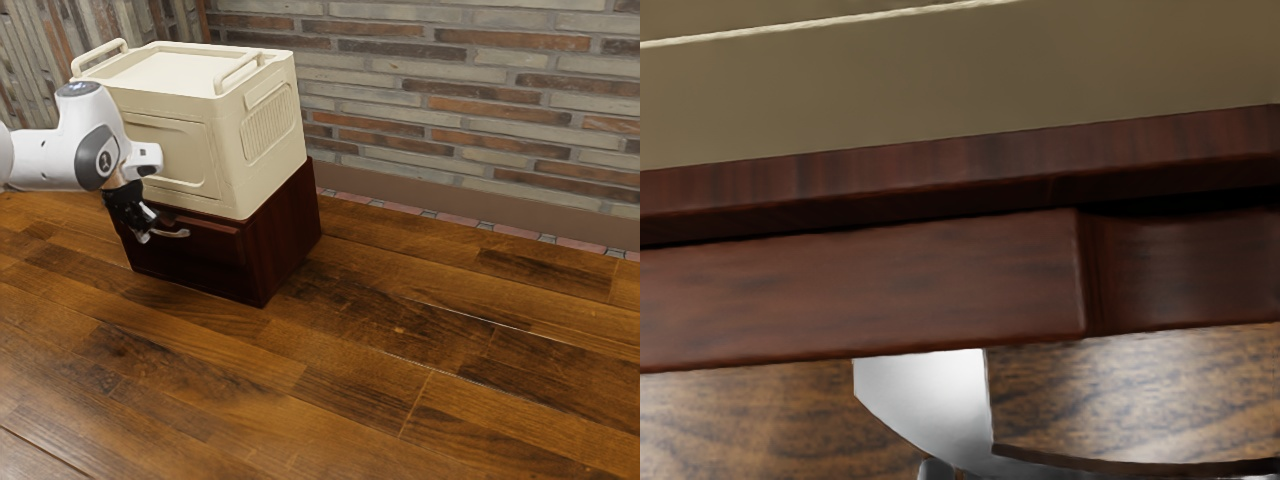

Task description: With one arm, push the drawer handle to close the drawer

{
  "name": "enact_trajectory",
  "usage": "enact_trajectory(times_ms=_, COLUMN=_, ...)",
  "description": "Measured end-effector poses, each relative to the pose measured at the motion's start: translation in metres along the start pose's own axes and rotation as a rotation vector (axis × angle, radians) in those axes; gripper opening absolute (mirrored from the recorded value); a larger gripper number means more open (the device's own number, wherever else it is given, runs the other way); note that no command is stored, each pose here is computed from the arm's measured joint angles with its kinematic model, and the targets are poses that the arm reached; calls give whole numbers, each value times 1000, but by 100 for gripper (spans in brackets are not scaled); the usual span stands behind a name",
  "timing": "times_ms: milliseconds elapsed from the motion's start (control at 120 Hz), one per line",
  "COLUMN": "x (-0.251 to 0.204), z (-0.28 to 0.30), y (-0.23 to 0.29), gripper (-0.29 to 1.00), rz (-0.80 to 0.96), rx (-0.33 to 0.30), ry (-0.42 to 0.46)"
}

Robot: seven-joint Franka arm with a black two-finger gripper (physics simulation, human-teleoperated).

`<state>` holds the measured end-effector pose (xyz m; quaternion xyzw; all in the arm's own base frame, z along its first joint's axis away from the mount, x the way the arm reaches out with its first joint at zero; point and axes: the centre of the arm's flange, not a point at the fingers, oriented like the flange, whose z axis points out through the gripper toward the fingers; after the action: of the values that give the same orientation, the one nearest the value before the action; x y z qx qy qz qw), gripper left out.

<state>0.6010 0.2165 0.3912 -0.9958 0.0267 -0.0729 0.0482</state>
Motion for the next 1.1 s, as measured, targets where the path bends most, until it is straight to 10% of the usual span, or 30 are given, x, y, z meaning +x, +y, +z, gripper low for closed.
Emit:
enact_trajectory(times_ms=1000, x=10, z=-8, y=3, gripper=-8, rz=107, rx=-20, ry=67)
enact_trajectory(times_ms=1100, x=-34, z=-31, y=96, gripper=3, rz=102, rx=-136, ry=56)
